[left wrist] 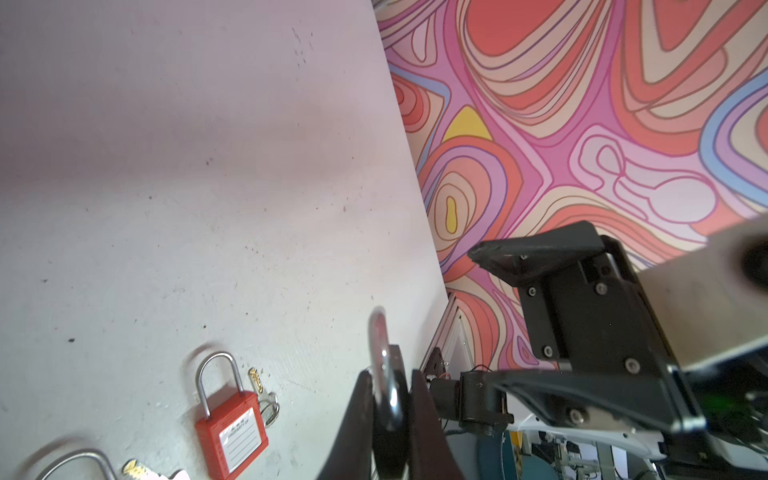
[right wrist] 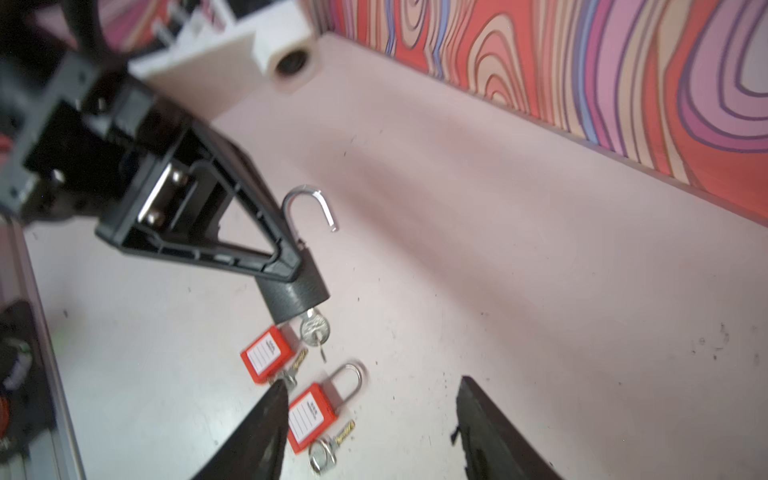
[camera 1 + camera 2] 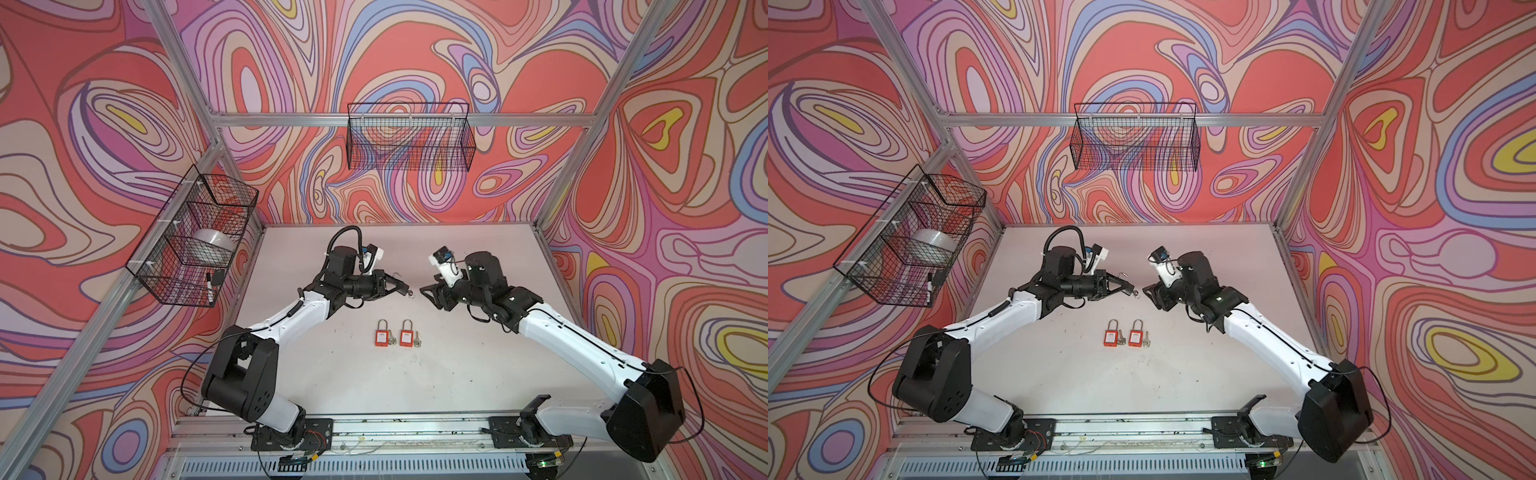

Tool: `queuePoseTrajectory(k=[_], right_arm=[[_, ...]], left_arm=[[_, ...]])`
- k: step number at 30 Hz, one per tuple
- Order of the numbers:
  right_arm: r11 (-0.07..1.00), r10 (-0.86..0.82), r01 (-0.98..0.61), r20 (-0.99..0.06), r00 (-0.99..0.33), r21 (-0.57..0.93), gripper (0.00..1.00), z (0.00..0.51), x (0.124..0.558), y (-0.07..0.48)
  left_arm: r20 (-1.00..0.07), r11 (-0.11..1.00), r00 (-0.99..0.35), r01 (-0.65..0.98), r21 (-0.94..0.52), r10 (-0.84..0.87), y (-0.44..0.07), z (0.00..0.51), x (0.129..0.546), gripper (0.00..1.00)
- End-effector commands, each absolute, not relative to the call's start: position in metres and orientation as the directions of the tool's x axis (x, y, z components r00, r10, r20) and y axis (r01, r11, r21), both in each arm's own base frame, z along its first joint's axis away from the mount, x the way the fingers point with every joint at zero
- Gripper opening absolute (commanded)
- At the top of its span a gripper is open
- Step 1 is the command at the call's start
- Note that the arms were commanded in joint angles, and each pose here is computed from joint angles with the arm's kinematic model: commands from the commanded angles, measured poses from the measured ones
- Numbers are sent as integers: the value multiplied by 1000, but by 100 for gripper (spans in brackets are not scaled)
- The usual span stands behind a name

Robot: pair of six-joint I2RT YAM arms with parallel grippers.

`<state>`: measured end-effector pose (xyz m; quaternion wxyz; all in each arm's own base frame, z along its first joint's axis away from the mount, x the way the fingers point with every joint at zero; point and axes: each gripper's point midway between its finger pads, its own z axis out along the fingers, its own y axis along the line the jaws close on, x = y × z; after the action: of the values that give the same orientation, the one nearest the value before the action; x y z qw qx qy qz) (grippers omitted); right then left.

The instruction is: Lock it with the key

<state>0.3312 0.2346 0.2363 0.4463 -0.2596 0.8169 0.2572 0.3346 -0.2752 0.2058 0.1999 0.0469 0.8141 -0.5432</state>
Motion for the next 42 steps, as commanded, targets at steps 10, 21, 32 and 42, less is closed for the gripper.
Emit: queuePoseTrajectory(k=[10,21,32,42], right_arm=[[347,319,-529,-628,-709,774,63,279,356,255],[189,309,-492,-527,-792,850,61,282,356,278],[64,278,-506,-502,-819,860,53,289,355,314],[31,278,-521,-508,-816,853,35,300,357,317]], left_arm=[[-497,189,-772,461,-867,-396,-256,290,361,0],[-472,76,-777,487,-870,-417,-260,306,361,0],[-467,81,-785,478,-875,-406,-260,303,360,0],[-465,83,-788,474,-877,-404,-260,301,358,0]])
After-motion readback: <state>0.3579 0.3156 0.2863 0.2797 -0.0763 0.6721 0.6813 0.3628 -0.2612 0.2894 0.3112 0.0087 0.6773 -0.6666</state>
